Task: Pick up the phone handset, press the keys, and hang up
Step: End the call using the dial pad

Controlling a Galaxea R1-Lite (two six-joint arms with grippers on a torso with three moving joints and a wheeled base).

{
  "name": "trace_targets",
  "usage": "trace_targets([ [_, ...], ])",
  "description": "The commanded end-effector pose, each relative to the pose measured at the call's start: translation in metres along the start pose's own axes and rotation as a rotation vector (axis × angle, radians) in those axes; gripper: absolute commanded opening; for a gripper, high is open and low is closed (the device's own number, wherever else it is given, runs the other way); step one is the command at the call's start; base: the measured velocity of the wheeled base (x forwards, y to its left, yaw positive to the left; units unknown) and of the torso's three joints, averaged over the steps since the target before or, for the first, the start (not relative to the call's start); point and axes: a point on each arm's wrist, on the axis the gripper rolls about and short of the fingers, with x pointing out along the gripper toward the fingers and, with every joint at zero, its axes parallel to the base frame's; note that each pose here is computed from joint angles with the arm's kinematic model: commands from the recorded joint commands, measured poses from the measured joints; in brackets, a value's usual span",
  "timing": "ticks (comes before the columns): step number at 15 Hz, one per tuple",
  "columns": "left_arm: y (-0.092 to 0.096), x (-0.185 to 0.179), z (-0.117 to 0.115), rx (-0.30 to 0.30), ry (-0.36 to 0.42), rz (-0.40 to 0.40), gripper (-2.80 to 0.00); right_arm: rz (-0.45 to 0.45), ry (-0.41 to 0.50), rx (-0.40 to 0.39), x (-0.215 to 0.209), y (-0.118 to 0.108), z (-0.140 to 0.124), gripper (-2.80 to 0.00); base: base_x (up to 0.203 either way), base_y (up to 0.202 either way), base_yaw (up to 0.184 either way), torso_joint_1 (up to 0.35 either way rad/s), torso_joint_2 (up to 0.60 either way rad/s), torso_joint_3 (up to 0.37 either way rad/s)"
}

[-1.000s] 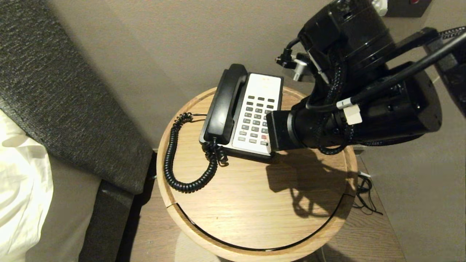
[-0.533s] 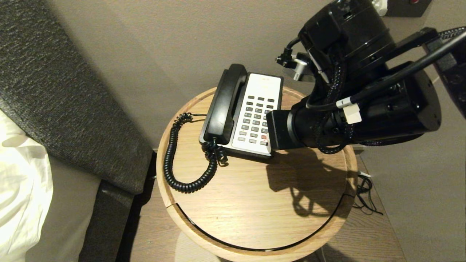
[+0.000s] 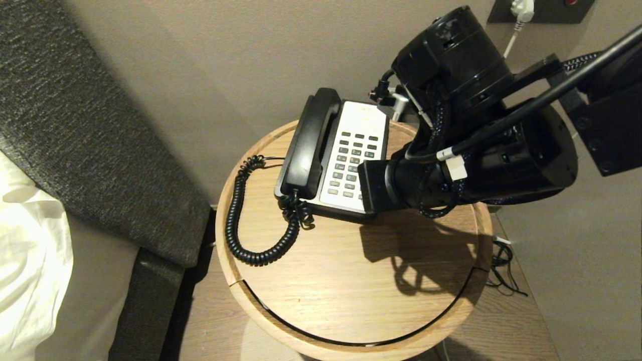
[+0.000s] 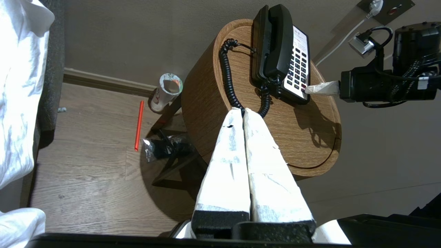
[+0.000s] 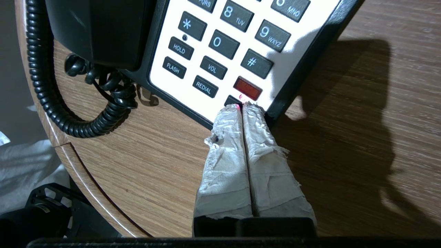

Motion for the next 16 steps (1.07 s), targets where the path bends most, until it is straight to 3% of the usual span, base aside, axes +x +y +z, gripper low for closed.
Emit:
trace_targets([
  [1, 0.0, 0.0, 0.0, -0.003, 0.004, 0.003, -2.8, -0.007, 0.012, -0.002, 0.004, 0.0, -0.002, -2.8, 0.0, 0.0, 0.0, 0.0, 0.0, 0.0],
  [8, -0.001, -0.001, 0.002, -0.005, 0.0, 0.004, -2.8, 0.007, -0.013, 0.006, -0.006, -0.001, 0.003, -2.8, 0.0, 0.0, 0.0, 0.0, 0.0, 0.0],
  [13, 0.001, 0.0, -0.001, -0.025, 0.011, 0.023, -2.8, 0.039, -0.107, 0.037, -0.061, -0.015, 0.007, -2.8, 0.0, 0.0, 0.0, 0.0, 0.0, 0.0],
  [16, 0.0, 0.001, -0.003, -0.022, 0.013, 0.045, -2.8, 0.039, -0.113, 0.04, -0.08, -0.026, -0.001, -2.8, 0.0, 0.0, 0.0, 0.0, 0.0, 0.0],
])
